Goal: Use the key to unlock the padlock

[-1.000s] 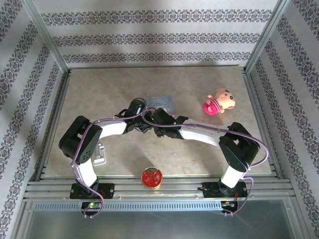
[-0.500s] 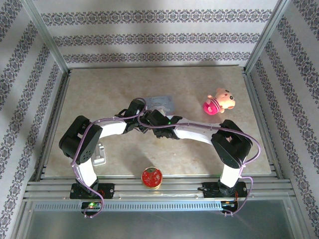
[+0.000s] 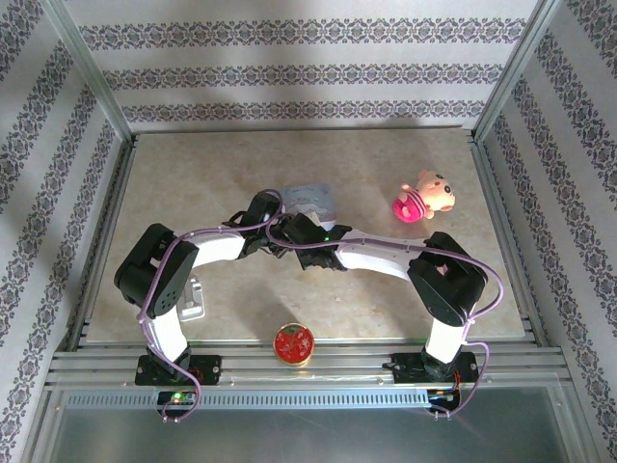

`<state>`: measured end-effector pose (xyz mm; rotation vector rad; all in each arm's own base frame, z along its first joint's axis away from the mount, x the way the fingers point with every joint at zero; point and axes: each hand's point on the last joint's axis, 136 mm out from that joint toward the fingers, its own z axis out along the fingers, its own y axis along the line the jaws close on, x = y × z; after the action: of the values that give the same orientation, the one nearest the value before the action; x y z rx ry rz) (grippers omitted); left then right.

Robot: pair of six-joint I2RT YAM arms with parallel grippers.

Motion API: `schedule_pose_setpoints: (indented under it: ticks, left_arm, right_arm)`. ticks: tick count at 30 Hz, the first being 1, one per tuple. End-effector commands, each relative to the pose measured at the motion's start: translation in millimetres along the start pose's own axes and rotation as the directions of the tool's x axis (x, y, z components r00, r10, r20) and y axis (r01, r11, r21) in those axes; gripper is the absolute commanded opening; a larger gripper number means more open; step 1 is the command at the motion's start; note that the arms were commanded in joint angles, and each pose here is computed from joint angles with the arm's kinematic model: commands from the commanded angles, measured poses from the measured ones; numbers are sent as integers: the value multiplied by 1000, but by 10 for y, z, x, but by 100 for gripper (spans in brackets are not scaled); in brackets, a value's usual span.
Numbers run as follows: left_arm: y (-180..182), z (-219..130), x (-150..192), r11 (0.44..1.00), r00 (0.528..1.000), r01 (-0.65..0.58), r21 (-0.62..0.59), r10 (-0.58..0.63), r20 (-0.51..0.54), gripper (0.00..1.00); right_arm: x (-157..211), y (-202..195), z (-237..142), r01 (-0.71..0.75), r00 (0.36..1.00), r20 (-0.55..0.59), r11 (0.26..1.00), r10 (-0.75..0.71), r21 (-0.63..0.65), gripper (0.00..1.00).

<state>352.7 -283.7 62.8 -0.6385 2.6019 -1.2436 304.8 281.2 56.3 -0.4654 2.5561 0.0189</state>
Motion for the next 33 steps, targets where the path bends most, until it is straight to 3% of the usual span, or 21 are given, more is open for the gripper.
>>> schedule_pose_setpoints:
  ticks: [1, 8, 15, 26, 33]
  left_arm:
    - [337, 61, 112, 992, 995, 79, -100, -85, -54, 0]
    - [392, 79, 139, 991, 994, 84, -107, -92, -64, 0]
    - [429, 70, 164, 990, 993, 87, -113, -96, -69, 0]
    - [519, 37, 220, 986, 992, 86, -139, -98, -79, 0]
    - [678, 7, 284, 979, 991, 85, -184, -102, -86, 16]
  right_arm:
    - [-6, 11, 75, -20, 1000, -8, 1000, 20, -24, 0]
    - [-88, 121, 119, -168, 986, -32, 942, 166, -290, 0]
    - [-278, 72, 17, -307, 937, -54, 735, 346, -605, 0]
    - [-472, 6, 82, -380, 880, -101, 560, 464, -737, 0]
    - [-572, -7, 27, -377, 869, -99, 518, 485, -768, 0]
